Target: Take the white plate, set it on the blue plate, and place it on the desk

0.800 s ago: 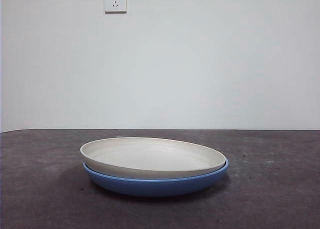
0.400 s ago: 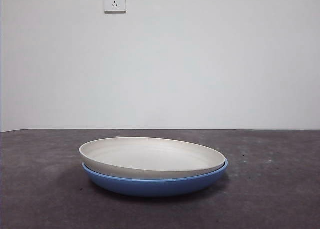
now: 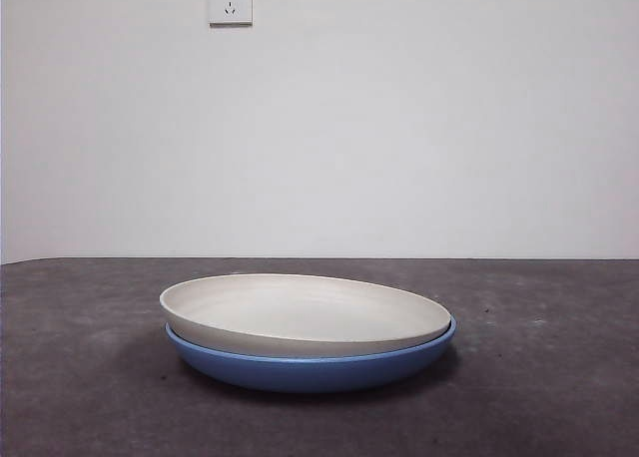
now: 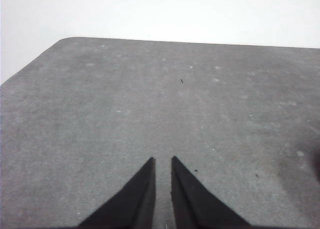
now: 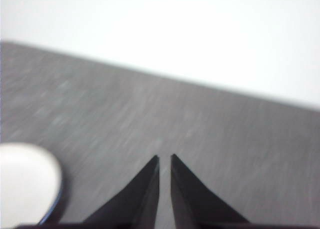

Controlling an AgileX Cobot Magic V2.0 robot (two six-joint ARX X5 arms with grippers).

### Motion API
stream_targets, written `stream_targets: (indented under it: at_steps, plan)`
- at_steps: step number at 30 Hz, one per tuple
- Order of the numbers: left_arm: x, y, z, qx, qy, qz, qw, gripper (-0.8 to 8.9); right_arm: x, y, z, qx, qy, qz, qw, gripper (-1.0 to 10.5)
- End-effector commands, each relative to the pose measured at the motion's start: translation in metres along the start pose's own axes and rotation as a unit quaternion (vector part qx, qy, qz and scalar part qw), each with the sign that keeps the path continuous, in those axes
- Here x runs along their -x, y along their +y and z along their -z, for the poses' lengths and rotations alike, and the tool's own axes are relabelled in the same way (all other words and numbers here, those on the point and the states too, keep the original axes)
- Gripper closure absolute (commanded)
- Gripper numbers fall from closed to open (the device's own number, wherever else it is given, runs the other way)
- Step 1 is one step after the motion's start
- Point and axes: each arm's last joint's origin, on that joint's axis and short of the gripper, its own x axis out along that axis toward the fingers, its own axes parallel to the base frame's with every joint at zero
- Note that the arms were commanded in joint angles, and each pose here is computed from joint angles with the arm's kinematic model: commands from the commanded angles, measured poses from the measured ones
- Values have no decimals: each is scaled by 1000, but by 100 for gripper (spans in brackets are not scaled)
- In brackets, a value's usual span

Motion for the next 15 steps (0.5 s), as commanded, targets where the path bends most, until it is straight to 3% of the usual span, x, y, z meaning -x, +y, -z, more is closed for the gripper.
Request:
stream_targets:
  at_steps: [1, 10, 15]
  plan:
    - [-2, 0, 7, -1, 12, -2, 1000, 762, -19, -3, 27, 30, -54, 21, 998, 911]
    - [-2, 0, 7, -1, 12, -2, 1000, 762, -40, -1, 110, 23, -46, 42, 998, 911]
    - [-2, 0, 7, -1, 12, -2, 1000, 762, -42, -5, 129, 10, -33, 111, 993, 912]
